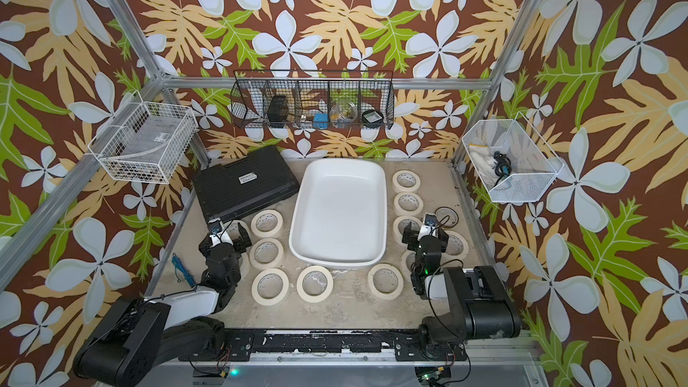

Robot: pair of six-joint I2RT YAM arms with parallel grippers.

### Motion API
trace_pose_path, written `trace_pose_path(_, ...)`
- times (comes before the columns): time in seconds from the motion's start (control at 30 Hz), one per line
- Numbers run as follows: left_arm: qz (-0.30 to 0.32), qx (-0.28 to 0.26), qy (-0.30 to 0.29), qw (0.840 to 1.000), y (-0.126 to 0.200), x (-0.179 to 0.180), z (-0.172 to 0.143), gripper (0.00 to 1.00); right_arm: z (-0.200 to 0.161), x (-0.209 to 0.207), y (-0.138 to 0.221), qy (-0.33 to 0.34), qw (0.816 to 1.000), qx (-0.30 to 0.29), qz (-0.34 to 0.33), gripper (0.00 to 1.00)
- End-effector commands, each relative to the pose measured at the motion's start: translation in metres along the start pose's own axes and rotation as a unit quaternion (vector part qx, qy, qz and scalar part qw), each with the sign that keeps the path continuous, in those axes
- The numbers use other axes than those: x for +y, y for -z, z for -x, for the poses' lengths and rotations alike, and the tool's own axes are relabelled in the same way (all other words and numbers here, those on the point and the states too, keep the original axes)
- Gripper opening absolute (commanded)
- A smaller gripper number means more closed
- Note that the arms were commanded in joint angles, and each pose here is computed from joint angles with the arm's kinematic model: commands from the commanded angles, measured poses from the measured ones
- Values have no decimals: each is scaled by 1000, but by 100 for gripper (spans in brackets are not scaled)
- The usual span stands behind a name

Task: Take out the art tape in the storage box
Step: Reset both arms

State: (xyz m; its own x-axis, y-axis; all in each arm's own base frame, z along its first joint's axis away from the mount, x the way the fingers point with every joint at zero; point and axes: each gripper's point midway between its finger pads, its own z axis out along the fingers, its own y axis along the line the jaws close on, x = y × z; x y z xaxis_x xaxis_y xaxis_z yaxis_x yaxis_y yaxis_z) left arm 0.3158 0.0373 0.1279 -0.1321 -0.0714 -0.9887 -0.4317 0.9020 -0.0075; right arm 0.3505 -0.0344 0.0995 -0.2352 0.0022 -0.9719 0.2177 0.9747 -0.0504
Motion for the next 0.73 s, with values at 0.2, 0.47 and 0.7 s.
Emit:
trace_pose_path(0.2, -91, -40, 18, 995, -17, -30, 12, 100, 27, 8, 1, -13, 998, -55, 24, 100)
trace_pose_path(0.47, -91, -37, 26, 995, -20, -27, 12, 100, 27, 9, 1, -12, 998, -54, 25, 100)
trace_pose_path(0.7, -91, -36, 26, 995, -20, -27, 12, 100, 27, 9, 1, -11, 998, -53, 25, 100)
